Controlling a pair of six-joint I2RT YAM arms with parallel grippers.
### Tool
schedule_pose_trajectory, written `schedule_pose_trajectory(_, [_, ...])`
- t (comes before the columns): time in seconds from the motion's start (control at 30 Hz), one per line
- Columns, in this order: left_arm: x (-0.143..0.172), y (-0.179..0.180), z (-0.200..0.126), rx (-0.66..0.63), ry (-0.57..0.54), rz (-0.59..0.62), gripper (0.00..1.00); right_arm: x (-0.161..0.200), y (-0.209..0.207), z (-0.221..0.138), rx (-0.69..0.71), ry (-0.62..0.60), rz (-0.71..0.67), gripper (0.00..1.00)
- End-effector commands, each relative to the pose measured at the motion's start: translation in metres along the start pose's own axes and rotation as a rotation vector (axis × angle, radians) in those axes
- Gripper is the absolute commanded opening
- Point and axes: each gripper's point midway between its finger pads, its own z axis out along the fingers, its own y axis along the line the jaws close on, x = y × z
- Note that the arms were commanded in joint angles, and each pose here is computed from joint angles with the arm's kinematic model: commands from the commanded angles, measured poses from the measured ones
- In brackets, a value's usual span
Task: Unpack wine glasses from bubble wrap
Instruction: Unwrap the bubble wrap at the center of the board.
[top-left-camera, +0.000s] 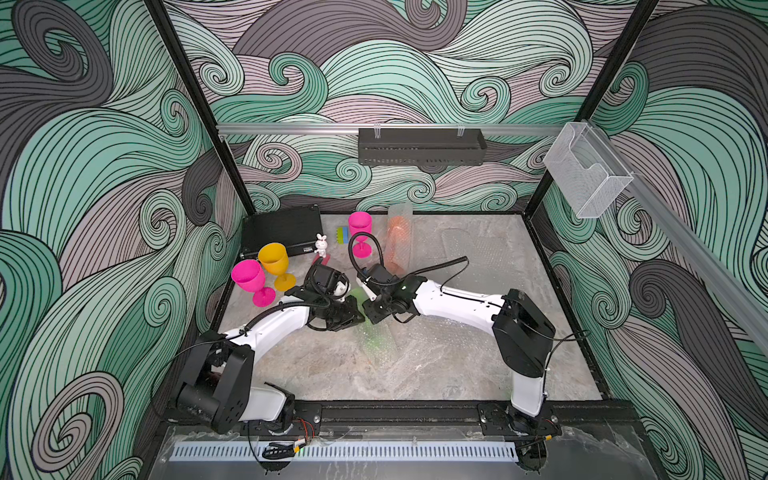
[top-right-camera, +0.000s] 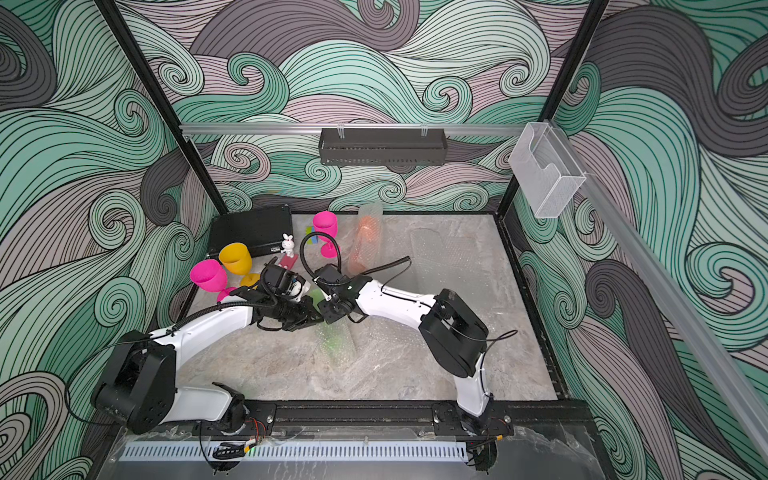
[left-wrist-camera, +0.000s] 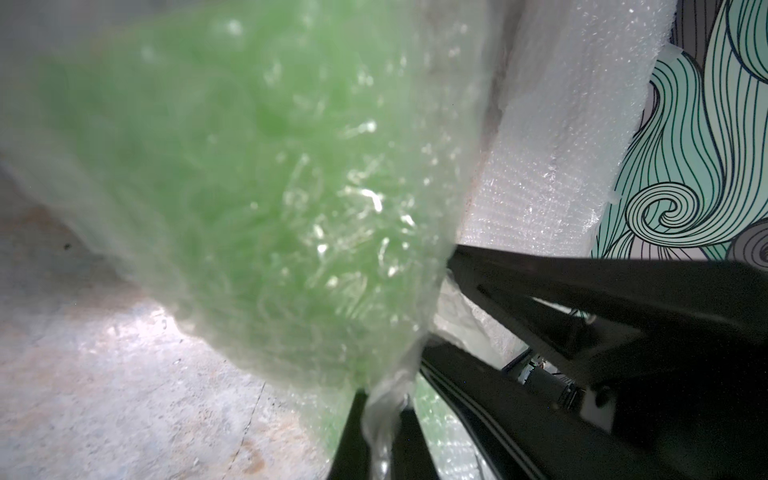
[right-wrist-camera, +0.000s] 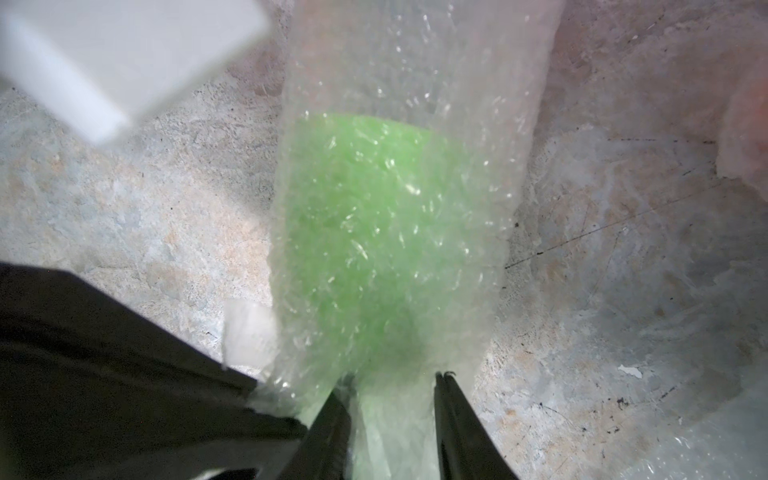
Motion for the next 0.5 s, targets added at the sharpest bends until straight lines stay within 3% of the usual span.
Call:
schedule_pose_trajectory(0.0, [0.0, -0.01, -0.004, 0.003, 0.013, 0.036, 0.08, -0.025, -0.008, -0.009, 0.006, -0.072, 0.029, 0.34])
schedule_pose_trajectory(0.47, [0.002, -0.007, -0.003, -0.009, 0.026, 0.04, 0.05, -0.032, -0.007, -0.009, -0.048, -0.08, 0.076, 0.36])
